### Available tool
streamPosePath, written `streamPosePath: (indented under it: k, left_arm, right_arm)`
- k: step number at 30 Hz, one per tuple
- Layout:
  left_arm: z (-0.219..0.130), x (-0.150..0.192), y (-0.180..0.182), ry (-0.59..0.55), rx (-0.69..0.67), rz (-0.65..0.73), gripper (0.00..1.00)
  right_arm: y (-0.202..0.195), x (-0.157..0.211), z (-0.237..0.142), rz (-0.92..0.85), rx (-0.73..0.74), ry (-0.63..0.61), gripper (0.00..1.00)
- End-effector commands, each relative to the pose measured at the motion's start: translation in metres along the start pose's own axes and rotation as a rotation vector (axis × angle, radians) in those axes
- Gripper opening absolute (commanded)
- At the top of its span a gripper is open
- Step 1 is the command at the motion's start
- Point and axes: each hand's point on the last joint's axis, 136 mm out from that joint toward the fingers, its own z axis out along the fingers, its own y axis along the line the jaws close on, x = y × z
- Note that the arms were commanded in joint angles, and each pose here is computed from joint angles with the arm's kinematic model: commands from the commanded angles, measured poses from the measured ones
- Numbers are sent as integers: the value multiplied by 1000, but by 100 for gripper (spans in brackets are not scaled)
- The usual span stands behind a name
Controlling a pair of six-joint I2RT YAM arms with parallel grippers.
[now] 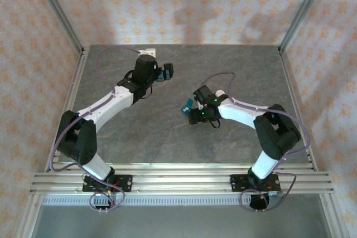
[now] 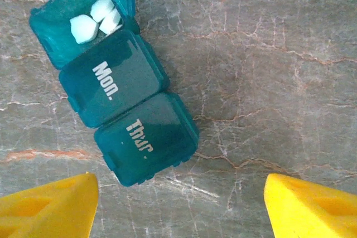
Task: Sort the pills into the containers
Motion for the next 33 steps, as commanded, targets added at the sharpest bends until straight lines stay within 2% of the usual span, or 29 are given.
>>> streamPosePath:
  k: [1,7,22,27,33]
  left_arm:
    - [4,2,-6,32,42,-21,100]
    - [10,7,-8,75,113,-135,100]
    - [11,15,-7,108,112,-82,100]
    - [12,16,-9,115,119,-79,100]
    - [17,21,-13,179,126,-45,98]
  right_arm:
    - [-8,-3,0,-30,64,3,78]
    - [-20,-6,3,-31,137,-5,77]
    - [-32,-25,-8,4,186,-45,76]
    - [-17,-30,-29,42,73,-75,77]
    - [-1,-42,-50,216,-109,-78,75]
